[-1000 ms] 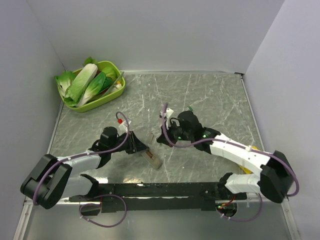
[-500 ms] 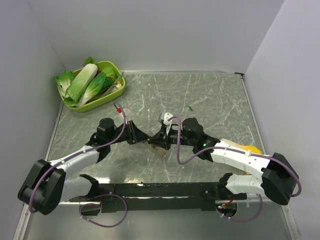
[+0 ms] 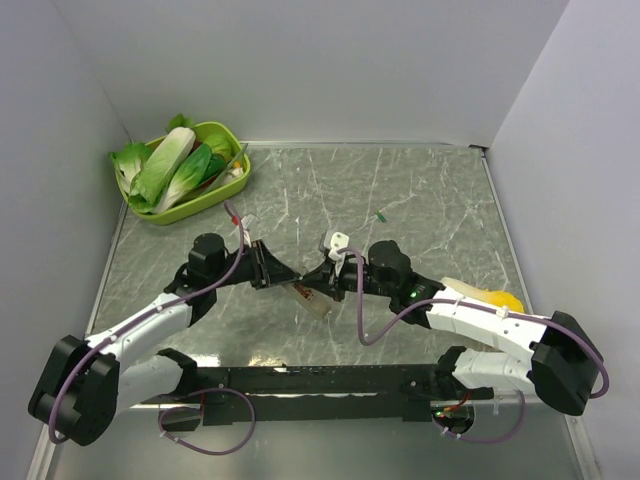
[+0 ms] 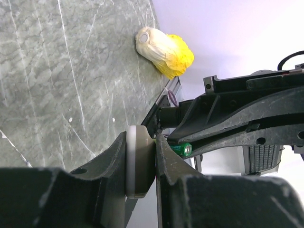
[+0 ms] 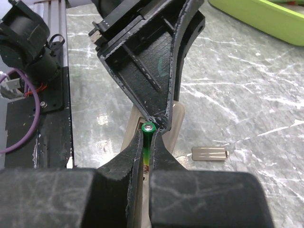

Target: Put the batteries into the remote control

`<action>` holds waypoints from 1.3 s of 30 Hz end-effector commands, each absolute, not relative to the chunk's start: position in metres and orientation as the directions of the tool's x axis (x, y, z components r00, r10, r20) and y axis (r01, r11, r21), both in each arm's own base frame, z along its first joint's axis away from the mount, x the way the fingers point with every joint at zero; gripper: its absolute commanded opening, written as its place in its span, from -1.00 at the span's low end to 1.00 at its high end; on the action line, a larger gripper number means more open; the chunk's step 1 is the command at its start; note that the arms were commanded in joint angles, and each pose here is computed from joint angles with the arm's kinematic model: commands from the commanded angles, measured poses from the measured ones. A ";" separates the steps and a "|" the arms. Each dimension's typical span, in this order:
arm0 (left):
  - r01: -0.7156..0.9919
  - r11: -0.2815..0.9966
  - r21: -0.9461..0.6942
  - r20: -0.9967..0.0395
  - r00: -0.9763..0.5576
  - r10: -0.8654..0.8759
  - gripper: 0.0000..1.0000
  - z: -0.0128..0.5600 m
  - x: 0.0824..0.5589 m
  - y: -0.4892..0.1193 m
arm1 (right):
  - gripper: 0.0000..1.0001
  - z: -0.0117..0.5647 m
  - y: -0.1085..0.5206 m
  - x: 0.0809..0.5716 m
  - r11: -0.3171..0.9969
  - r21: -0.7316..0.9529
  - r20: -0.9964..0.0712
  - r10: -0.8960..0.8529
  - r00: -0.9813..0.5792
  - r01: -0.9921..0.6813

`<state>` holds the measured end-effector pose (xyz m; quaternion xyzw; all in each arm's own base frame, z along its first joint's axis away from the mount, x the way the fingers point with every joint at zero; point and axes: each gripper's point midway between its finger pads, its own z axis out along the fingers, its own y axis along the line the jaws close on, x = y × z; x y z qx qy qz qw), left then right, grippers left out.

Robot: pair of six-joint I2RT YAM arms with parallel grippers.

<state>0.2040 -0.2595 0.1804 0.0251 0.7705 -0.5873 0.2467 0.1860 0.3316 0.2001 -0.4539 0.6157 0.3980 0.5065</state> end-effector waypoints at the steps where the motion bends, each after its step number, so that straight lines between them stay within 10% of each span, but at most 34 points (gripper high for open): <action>1: 0.367 0.261 -0.893 -0.430 -0.866 -0.256 -0.97 0.210 0.203 -0.262 | -1.00 0.213 0.336 0.181 0.244 -0.020 -0.991 -0.131 -0.013 -0.970; 25: 0.359 0.290 -0.887 -0.438 -0.855 -0.280 -0.97 0.223 0.209 -0.256 | -1.00 0.176 0.326 0.195 0.349 -0.048 -0.962 -0.267 -0.050 -0.936; 39: 0.353 0.346 -0.869 -0.456 -0.842 -0.288 -0.97 0.227 0.220 -0.254 | -0.40 0.157 0.336 0.202 0.401 0.055 -0.946 -0.271 -0.176 -0.914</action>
